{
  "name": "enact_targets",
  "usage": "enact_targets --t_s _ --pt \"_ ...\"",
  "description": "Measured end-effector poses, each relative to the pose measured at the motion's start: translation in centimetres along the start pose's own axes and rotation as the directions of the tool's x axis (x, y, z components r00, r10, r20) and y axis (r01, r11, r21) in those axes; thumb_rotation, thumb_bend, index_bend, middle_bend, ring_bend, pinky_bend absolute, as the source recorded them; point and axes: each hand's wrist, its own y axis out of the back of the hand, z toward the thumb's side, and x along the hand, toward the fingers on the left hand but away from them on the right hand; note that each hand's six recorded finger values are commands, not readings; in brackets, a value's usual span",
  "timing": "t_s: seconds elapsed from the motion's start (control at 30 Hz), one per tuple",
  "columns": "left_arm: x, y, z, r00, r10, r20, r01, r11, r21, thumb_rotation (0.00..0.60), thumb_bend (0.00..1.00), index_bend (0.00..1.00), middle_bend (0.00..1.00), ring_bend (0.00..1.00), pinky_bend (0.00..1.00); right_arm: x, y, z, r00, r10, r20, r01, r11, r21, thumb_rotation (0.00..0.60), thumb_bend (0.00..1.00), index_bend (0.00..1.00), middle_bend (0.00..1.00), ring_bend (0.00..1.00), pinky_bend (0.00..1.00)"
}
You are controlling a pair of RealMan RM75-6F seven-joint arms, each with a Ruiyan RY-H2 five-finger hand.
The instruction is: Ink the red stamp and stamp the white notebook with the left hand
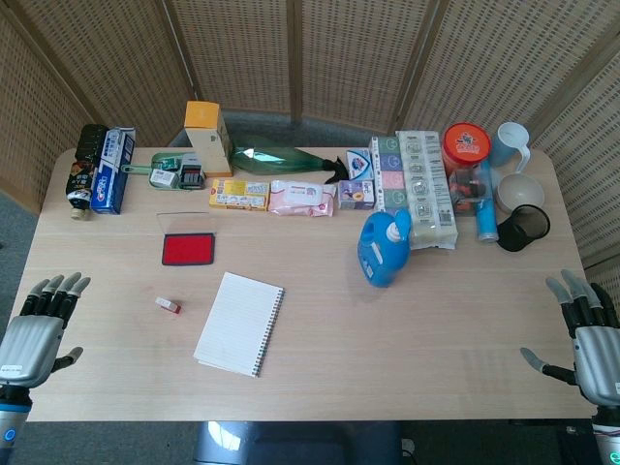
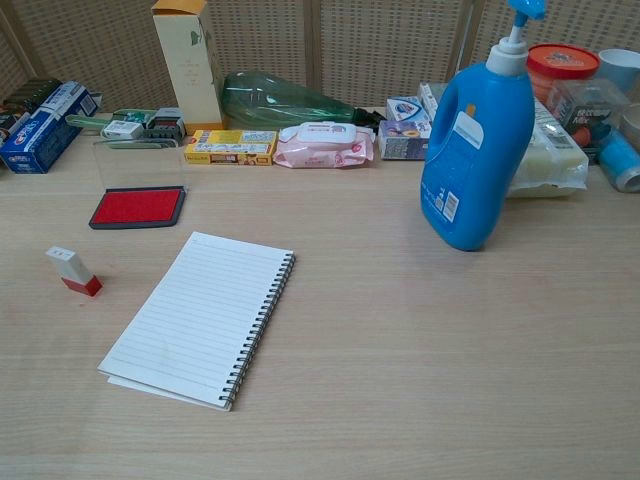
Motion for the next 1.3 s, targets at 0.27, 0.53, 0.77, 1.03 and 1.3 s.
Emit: enact_targets --t_s 0.27,0.53,0.77,1.03,1.3 --pt "0.0 -0.1 0.1 1.0 0.002 0.008 -0.002 1.0 0.0 0.6 0.06 0.0 0.0 0.0 0.05 0.1 0.1 0.0 1.0 -0.002 -0.001 0.002 1.0 -0.002 0.519 0.0 0.02 0.0 0.0 0.0" --pt "0.4 -0.5 0.4 1.0 0.007 0.025 -0.007 1.0 -0.003 0.6 0.07 0.0 0.23 0.39 0.2 0.0 0.2 -0.2 1.0 -0.004 0.003 0.004 1.0 -0.009 0.522 0.0 0.02 0.0 0.0 0.0" --pt "1.5 -1.2 1.0 0.999 0.017 0.039 -0.017 1.0 -0.006 0.6 0.09 0.0 0.92 0.98 0.92 0.1 0.3 -0.4 1.0 0.001 0.008 -0.001 1.0 -0.014 0.521 0.0 0.02 0.0 0.0 0.0" --pt "3.6 -2.8 2.4 0.997 -0.002 0.081 0.0 1.0 0.022 0.6 0.12 0.09 1.0 1.0 1.0 0.0 0.1 -0.4 1.0 0.007 0.006 -0.007 1.0 -0.012 0.523 0.0 0.02 0.0 0.0 0.0" --pt "6.8 -4.4 4.1 0.994 -0.065 0.09 0.058 0.995 0.079 0.6 0.15 0.29 1.0 1.0 1.0 -0.1 0.0 -0.5 1.0 0.009 0.009 -0.009 1.0 -0.012 0.52 0.0 0.02 0.0 0.0 0.0"
